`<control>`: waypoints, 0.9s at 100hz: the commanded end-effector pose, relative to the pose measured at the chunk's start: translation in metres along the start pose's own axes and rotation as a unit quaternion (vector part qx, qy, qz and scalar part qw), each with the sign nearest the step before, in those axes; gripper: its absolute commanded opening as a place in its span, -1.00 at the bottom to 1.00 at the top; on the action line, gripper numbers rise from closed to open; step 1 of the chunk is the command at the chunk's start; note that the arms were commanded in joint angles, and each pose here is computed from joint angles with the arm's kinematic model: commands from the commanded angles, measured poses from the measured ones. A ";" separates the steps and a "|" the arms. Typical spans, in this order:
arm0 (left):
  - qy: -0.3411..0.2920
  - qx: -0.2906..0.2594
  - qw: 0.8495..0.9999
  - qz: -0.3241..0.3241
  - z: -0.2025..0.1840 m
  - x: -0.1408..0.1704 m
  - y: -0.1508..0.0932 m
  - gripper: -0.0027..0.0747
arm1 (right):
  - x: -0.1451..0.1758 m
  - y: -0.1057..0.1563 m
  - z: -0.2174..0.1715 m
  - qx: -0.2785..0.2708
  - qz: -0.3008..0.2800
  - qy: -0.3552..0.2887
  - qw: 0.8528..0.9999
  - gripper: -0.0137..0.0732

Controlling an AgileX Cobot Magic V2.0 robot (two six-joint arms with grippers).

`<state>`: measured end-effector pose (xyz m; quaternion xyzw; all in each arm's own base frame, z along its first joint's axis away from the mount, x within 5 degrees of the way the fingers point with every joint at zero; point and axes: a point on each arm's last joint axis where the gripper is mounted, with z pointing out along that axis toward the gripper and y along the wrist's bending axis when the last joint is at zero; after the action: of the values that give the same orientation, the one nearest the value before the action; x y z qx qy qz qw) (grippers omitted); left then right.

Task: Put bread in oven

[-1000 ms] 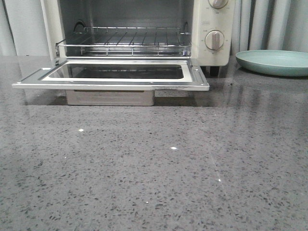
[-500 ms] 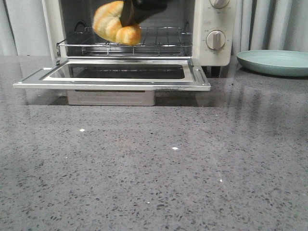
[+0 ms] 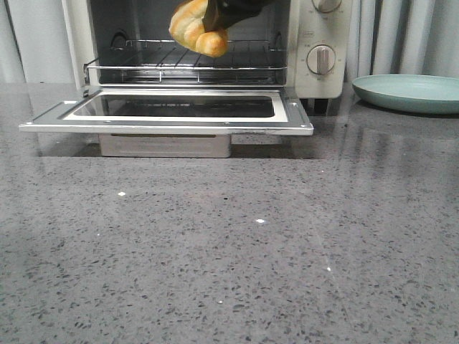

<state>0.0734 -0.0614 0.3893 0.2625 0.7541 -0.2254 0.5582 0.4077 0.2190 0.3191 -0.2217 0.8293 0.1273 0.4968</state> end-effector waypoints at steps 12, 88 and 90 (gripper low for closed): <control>-0.043 -0.003 0.999 -0.009 -0.003 -0.012 0.000 -0.99 | -0.032 -0.005 -0.014 0.009 -0.006 -0.068 0.998 -0.15; -0.129 -0.069 0.987 0.067 -0.041 -0.016 0.001 -0.99 | -0.017 0.030 -0.139 -0.029 -0.048 -0.013 0.998 -0.80; -0.137 -0.071 0.986 0.069 -0.044 -0.015 0.001 -0.99 | -0.012 0.031 -0.149 -0.030 -0.050 -0.022 0.998 -0.80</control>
<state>0.0535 -0.0430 0.3991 0.2655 0.7117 -0.1720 0.6272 0.3258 0.2061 0.3640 -0.2688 0.8483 0.1255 0.4387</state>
